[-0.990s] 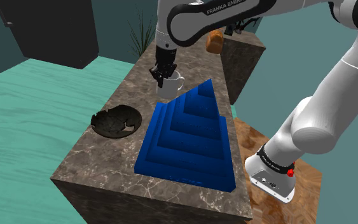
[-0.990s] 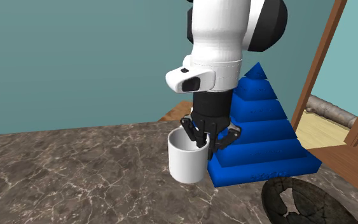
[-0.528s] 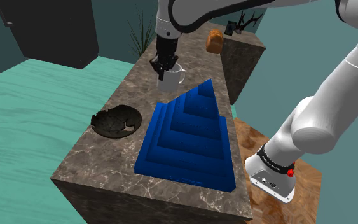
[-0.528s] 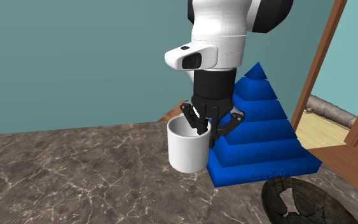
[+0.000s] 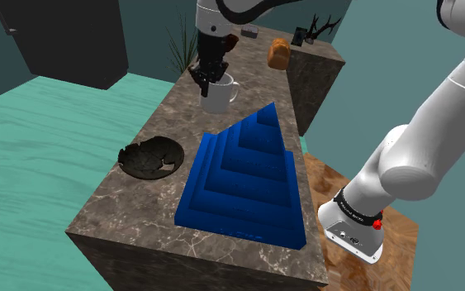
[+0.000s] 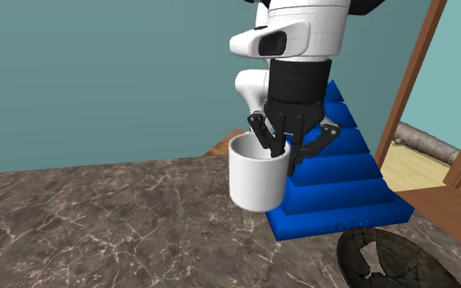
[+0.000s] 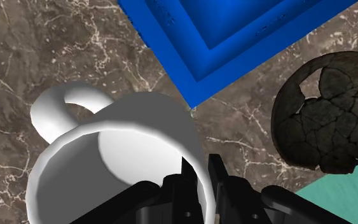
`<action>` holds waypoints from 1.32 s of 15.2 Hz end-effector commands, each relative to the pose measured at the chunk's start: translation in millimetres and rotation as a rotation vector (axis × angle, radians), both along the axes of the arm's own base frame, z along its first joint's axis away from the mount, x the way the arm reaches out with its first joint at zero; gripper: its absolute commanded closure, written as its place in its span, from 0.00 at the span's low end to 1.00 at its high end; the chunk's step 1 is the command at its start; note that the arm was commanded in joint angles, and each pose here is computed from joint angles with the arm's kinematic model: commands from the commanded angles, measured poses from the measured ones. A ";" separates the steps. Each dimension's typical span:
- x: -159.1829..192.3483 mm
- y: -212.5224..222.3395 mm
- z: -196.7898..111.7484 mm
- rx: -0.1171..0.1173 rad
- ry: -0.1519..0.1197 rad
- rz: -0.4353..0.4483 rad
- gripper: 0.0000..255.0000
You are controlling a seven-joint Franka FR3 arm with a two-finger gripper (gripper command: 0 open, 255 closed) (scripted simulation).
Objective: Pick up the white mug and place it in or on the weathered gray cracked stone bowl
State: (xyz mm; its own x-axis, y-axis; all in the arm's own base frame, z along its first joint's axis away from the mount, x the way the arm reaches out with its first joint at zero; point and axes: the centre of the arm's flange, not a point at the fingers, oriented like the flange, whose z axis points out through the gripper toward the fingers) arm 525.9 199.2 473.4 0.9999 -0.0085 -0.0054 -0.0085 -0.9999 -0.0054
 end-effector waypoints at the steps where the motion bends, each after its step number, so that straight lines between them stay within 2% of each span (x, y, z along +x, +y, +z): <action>1: -2.0 25.4 1.6 0.000 0.000 -0.001 1.00; 17: -18.8 234.6 20.6 0.000 0.000 -0.001 1.00; 20: -18.8 234.6 4.8 0.000 0.000 -0.001 1.00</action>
